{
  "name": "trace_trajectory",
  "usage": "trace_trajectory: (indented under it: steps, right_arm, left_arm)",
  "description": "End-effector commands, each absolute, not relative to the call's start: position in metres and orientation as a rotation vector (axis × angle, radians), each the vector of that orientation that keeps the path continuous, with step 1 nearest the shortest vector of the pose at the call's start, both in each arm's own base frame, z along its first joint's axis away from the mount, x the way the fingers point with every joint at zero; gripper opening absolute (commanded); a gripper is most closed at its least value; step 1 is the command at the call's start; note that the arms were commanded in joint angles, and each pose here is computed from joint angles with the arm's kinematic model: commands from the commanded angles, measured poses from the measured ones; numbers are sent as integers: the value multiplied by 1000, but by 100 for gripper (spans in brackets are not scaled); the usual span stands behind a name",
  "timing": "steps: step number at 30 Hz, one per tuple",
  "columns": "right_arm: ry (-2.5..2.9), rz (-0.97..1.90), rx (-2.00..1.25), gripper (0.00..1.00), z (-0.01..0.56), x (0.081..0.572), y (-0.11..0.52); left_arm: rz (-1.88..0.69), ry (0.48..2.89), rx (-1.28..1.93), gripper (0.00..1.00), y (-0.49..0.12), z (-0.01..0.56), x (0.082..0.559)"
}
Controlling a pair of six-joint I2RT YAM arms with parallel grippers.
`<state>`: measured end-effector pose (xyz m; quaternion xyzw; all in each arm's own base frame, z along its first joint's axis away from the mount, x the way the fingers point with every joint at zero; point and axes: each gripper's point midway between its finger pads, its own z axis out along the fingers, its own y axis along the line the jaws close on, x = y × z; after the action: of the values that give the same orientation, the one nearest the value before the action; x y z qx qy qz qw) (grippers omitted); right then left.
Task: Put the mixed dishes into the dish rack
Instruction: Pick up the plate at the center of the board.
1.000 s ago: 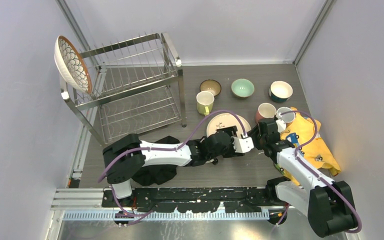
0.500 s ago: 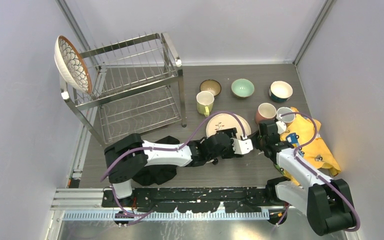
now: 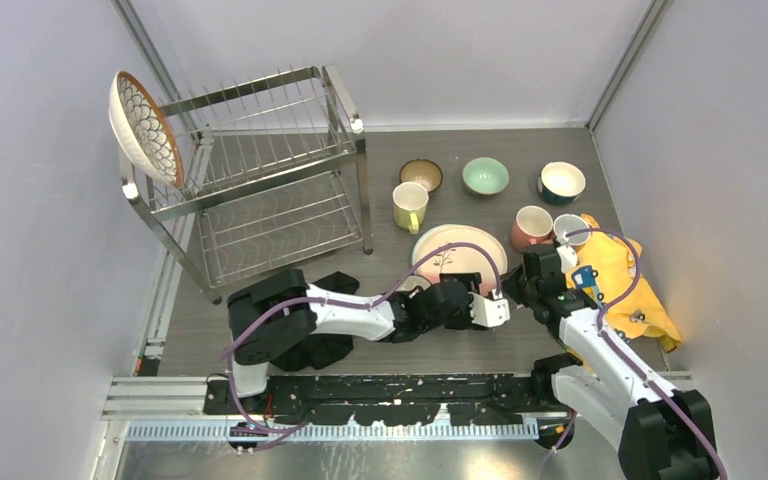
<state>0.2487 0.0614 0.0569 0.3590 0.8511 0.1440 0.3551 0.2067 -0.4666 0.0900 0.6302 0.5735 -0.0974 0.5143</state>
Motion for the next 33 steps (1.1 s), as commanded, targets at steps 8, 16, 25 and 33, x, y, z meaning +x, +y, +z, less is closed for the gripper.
trace_trajectory:
  steps: [8, 16, 25, 33]
  right_arm:
    - [2062, 477, 932, 1, 103, 261, 64]
    - [2053, 577, 943, 1, 112, 258, 75]
    - [2029, 648, 957, 1, 120, 256, 82]
    - [2017, 660, 1059, 31, 114, 255, 81]
  left_arm:
    - [-187, 1313, 1506, 68, -486, 95, 214]
    - [-141, 1309, 1493, 64, -491, 88, 221]
    - [-129, 1293, 1489, 28, -494, 88, 222]
    - [-106, 1282, 1451, 11, -495, 98, 225]
